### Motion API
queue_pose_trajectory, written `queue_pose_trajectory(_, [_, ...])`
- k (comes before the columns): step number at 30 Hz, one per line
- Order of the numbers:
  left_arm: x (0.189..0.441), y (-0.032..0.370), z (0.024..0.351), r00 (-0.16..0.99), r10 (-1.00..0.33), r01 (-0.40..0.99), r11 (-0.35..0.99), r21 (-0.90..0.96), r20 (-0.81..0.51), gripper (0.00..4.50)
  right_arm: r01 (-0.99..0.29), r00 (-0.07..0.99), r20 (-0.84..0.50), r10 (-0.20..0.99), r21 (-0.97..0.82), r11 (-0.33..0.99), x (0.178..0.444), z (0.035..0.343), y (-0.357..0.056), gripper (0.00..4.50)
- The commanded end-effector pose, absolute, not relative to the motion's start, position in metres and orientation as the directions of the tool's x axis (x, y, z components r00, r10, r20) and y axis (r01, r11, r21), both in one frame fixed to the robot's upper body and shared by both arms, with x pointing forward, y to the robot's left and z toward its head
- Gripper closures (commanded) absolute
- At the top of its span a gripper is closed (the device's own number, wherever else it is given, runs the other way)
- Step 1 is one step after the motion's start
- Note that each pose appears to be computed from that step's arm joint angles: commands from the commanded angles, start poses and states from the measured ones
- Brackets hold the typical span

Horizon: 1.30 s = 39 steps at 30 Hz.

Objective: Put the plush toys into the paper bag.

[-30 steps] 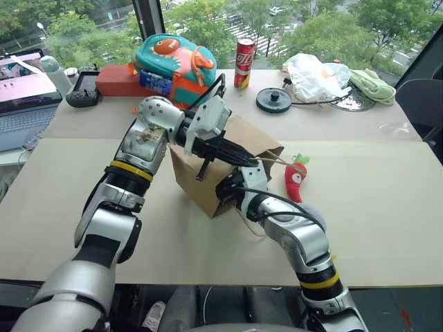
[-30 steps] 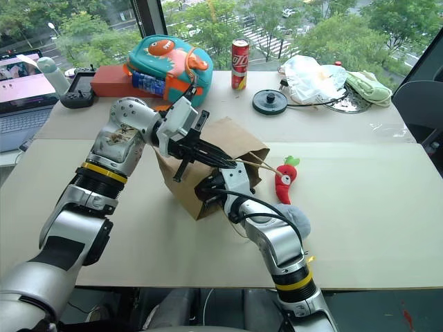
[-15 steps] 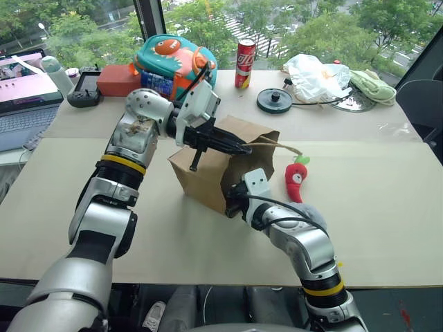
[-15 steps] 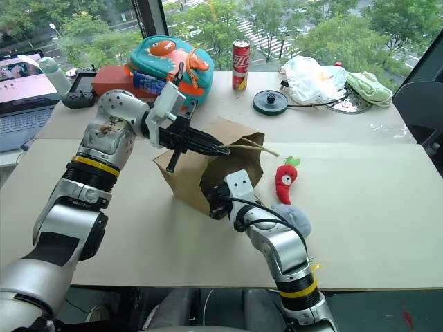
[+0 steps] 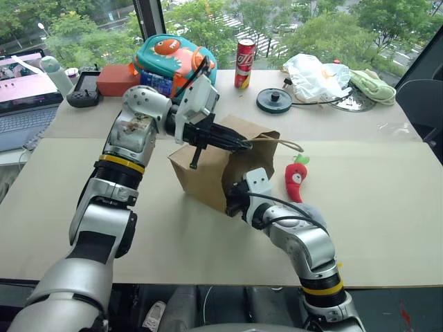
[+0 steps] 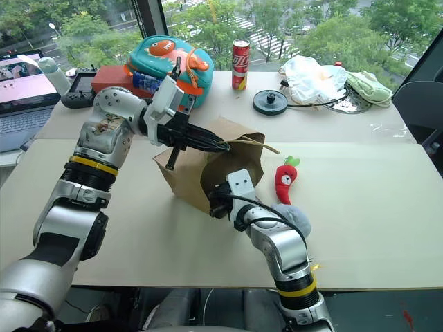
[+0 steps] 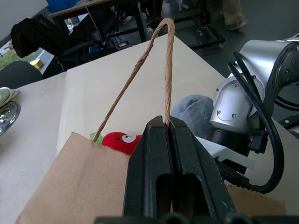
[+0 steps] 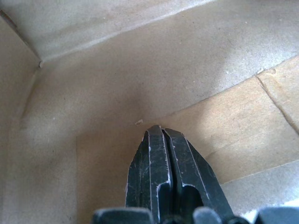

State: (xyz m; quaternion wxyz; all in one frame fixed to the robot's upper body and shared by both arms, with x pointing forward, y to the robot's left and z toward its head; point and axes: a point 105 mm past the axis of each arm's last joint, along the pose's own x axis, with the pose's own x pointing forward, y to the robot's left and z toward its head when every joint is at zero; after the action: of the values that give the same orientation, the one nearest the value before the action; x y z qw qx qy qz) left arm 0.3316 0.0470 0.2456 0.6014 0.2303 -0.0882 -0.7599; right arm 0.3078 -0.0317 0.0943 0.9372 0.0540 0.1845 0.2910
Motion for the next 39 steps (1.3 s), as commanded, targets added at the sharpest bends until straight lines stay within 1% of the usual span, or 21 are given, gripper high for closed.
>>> queue_pose_trajectory(1, [0.330,0.050,0.247,-0.142,-0.960,0.862,-0.241,0.446,-0.243,4.50,-0.633,0.741,-0.059,0.669,0.271,0.725,0.292,0.158,-0.030,4.48])
queue_pose_trajectory(3, [0.331,0.050,0.247,-0.128,-0.966,0.869,-0.218,0.444,-0.226,4.50,-0.673,0.708,-0.031,0.706,0.274,0.687,0.277,0.166,-0.035,4.48])
queue_pose_trajectory(5, [0.333,0.051,0.250,-0.113,-0.970,0.873,-0.200,0.445,-0.214,4.50,-0.690,0.691,-0.048,0.721,0.255,0.678,0.266,0.165,-0.041,4.48])
queue_pose_trajectory(10, [0.338,0.055,0.254,-0.077,-0.979,0.888,-0.153,0.434,-0.187,4.50,-0.665,0.716,-0.086,0.692,0.216,0.715,0.253,0.163,-0.069,4.48])
queue_pose_trajectory(12, [0.340,0.058,0.256,-0.062,-0.982,0.891,-0.135,0.433,-0.179,4.50,-0.647,0.732,-0.105,0.673,0.202,0.735,0.250,0.161,-0.079,4.48])
queue_pose_trajectory(16, [0.343,0.062,0.257,-0.037,-0.983,0.895,-0.112,0.431,-0.179,4.50,-0.511,0.831,-0.150,0.536,0.177,0.841,0.259,0.156,-0.118,4.48])
queue_pose_trajectory(18, [0.343,0.064,0.257,-0.034,-0.982,0.895,-0.113,0.431,-0.186,4.50,-0.433,0.874,-0.158,0.460,0.175,0.884,0.265,0.158,-0.137,3.91])
queue_pose_trajectory(19, [0.342,0.066,0.255,-0.035,-0.980,0.895,-0.117,0.430,-0.194,4.50,-0.411,0.885,-0.164,0.436,0.167,0.896,0.265,0.159,-0.145,3.71])
queue_pose_trajectory(20, [0.341,0.067,0.254,-0.036,-0.979,0.895,-0.120,0.429,-0.200,4.50,-0.398,0.890,-0.176,0.422,0.156,0.904,0.263,0.159,-0.151,3.39])
queue_pose_trajectory(22, [0.341,0.069,0.253,-0.035,-0.978,0.897,-0.122,0.425,-0.206,4.50,-0.386,0.892,-0.196,0.407,0.137,0.912,0.260,0.159,-0.159,2.65])
queue_pose_trajectory(24, [0.341,0.070,0.250,-0.033,-0.975,0.895,-0.127,0.427,-0.221,4.50,-0.380,0.893,-0.207,0.399,0.127,0.916,0.254,0.162,-0.168,2.04])
queue_pose_trajectory(25, [0.340,0.071,0.249,-0.033,-0.974,0.895,-0.129,0.428,-0.224,4.50,-0.381,0.890,-0.225,0.397,0.112,0.918,0.250,0.161,-0.172,1.62])
queue_pose_trajectory(27, [0.340,0.071,0.248,-0.034,-0.973,0.895,-0.131,0.427,-0.226,4.50,-0.385,0.879,-0.270,0.394,0.085,0.919,0.241,0.159,-0.179,1.01])
queue_pose_trajectory(29, [0.340,0.071,0.247,-0.037,-0.973,0.896,-0.134,0.424,-0.227,4.50,-0.394,0.860,-0.333,0.388,0.051,0.918,0.233,0.152,-0.185,0.28])
queue_pose_trajectory(30, [0.340,0.070,0.246,-0.039,-0.973,0.896,-0.135,0.424,-0.229,4.50,-0.382,0.861,-0.346,0.373,0.045,0.923,0.232,0.151,-0.189,0.03])
queue_pose_trajectory(32, [0.340,0.070,0.245,-0.041,-0.972,0.896,-0.138,0.421,-0.232,4.50,-0.377,0.844,-0.398,0.360,0.037,0.925,0.227,0.142,-0.194,0.03])
queue_pose_trajectory(36, [0.340,0.070,0.246,-0.042,-0.971,0.896,-0.140,0.421,-0.233,4.50,-0.402,0.804,-0.455,0.381,0.056,0.914,0.217,0.127,-0.189,0.03])
queue_pose_trajectory(39, [0.341,0.069,0.247,-0.042,-0.972,0.896,-0.138,0.422,-0.230,4.50,-0.377,0.793,-0.501,0.347,0.045,0.925,0.220,0.114,-0.190,0.03])
